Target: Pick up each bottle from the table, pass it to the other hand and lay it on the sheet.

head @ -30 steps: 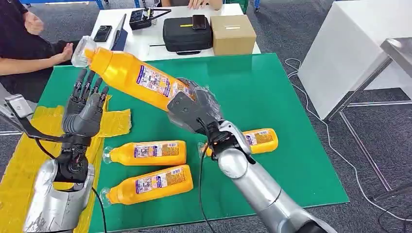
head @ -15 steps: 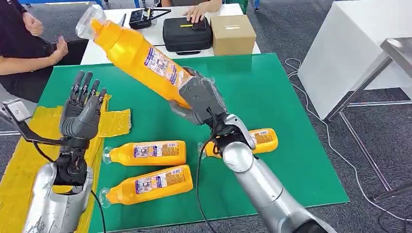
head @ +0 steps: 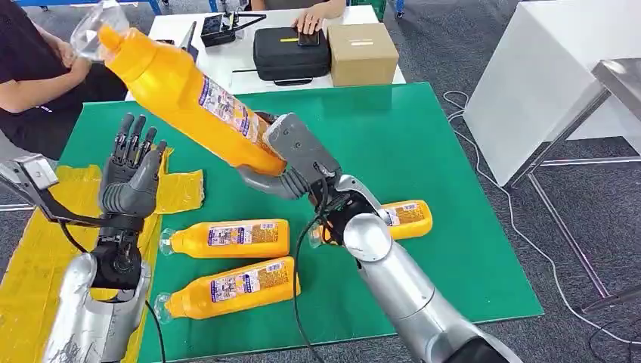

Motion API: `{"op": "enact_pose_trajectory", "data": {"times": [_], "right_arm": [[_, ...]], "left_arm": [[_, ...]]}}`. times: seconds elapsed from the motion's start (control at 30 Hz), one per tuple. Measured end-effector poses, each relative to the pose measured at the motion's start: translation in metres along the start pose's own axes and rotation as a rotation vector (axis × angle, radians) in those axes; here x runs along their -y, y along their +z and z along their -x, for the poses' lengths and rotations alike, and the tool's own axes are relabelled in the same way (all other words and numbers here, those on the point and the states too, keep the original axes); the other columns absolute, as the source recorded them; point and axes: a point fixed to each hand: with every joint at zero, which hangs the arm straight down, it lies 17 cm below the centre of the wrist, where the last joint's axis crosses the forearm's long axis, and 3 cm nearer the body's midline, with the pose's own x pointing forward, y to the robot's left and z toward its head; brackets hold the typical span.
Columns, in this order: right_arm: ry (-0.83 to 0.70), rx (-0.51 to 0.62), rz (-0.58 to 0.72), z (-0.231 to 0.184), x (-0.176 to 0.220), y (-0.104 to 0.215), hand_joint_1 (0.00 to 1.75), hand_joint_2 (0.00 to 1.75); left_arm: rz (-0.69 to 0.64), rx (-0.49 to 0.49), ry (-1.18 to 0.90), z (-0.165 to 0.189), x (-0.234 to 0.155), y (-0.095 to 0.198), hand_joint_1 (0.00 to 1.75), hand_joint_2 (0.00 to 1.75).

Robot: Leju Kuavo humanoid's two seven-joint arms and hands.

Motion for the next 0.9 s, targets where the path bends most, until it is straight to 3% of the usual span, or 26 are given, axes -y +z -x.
{"op": "enact_pose_trajectory", "data": {"times": [0.57,0.73,0.9], "right_arm": [[-0.11,0.0,-0.1,-0.003,-0.025,0.004,1.75,1.75],[-0.111,0.027,0.053,-0.001,0.018,0.001,1.75,1.75],[-0.038,-0.021,0.161,0.027,0.06,-0.004,1.75,1.75]], "left_arm": [[0.07,-0.009,-0.027,0.009,0.02,-0.001,0.0,1.75],[0.057,0.001,-0.01,0.004,0.018,0.002,0.0,1.75],[0.102,-0.009,0.049,-0.002,0.032,0.006,0.0,1.75]]}}
